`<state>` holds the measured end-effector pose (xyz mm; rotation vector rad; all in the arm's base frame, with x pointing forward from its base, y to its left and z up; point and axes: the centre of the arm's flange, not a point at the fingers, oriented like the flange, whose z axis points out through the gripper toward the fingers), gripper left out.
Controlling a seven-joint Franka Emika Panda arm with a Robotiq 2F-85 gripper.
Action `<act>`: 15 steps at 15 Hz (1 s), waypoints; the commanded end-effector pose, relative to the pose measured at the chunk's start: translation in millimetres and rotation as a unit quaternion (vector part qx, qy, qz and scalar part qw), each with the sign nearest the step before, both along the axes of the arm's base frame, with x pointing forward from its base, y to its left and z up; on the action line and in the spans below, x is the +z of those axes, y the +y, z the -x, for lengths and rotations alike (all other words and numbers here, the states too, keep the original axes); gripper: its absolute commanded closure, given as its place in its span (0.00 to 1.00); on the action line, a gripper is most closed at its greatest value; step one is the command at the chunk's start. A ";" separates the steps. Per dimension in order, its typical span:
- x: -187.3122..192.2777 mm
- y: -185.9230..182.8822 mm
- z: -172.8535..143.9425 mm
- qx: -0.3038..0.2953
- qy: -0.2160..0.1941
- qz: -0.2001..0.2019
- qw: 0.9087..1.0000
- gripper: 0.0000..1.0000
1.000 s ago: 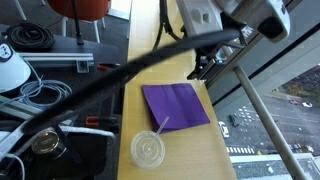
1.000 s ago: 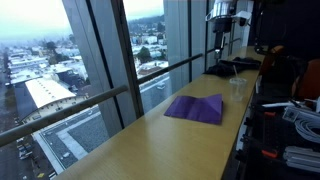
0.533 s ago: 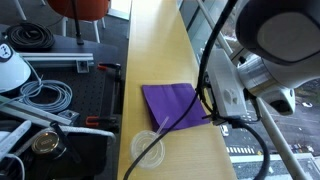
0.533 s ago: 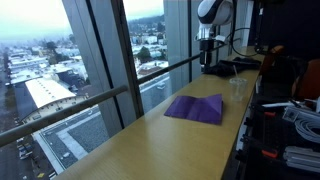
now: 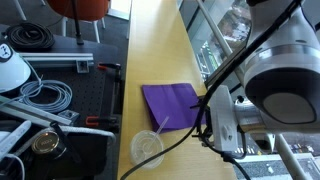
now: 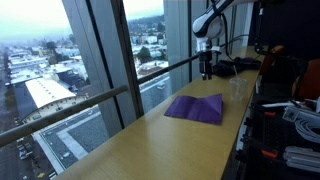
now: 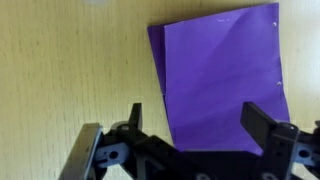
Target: Open the purple file holder
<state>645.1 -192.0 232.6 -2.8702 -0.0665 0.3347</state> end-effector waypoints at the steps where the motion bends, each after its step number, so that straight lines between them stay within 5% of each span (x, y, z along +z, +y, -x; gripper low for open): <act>1: -13.4 -14.8 -1.1 -0.013 0.042 -0.013 0.999 0.00; 15: -81.7 15.5 20.1 0.011 0.089 -0.048 0.995 0.00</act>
